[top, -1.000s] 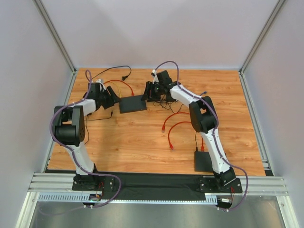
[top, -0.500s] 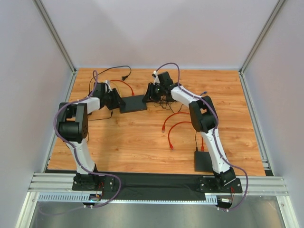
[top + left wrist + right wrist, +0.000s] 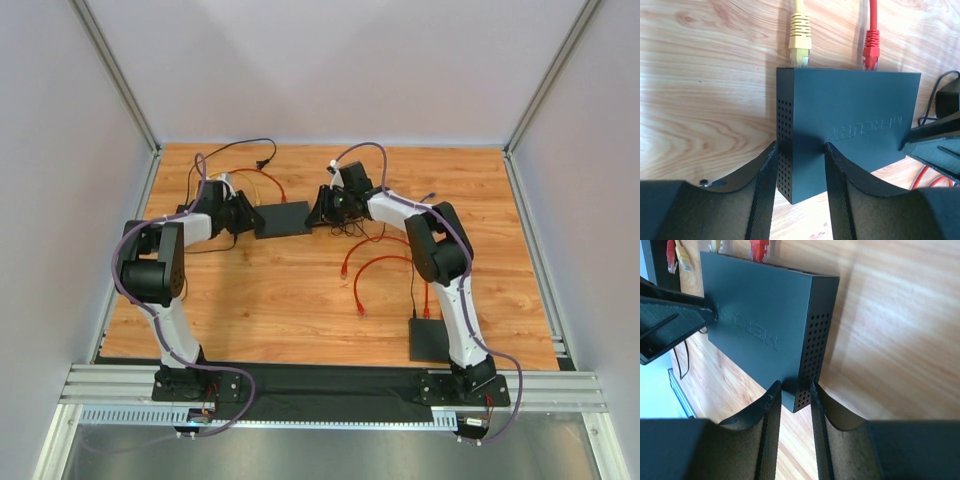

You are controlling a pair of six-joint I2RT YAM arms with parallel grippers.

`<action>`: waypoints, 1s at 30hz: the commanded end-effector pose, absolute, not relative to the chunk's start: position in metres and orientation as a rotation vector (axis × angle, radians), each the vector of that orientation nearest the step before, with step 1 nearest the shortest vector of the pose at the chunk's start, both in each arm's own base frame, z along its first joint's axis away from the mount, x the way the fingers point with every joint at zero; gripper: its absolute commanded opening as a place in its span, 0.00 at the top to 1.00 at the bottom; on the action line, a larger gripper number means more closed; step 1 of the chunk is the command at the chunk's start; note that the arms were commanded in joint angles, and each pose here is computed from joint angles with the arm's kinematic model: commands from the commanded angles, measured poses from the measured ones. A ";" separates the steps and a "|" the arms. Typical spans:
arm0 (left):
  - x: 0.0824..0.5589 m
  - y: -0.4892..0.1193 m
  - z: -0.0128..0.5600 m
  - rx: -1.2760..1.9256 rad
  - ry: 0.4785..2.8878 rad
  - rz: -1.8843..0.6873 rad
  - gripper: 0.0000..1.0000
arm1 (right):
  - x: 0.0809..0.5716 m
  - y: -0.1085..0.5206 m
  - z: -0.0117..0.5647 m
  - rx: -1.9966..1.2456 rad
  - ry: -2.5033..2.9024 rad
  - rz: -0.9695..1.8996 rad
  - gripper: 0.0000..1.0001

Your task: Pull the plug from the switch port

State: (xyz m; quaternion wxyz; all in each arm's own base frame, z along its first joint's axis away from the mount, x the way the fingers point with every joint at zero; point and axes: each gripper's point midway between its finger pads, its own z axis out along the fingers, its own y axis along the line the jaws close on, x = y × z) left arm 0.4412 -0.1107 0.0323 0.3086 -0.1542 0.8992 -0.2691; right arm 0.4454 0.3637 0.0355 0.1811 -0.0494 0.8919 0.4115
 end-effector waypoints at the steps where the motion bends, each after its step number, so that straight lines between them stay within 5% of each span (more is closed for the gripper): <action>1: 0.408 -0.163 0.035 -0.332 2.435 -0.906 0.55 | 0.412 0.378 0.031 -0.212 2.562 1.187 0.71; 19: 0.347 -0.202 0.047 -0.242 2.424 -0.960 0.55 | 0.340 0.373 0.051 -0.292 2.576 1.175 0.71; 30: 0.335 -0.187 0.083 -0.224 2.369 -0.877 0.43 | 0.362 0.336 0.057 -0.423 2.619 0.777 0.49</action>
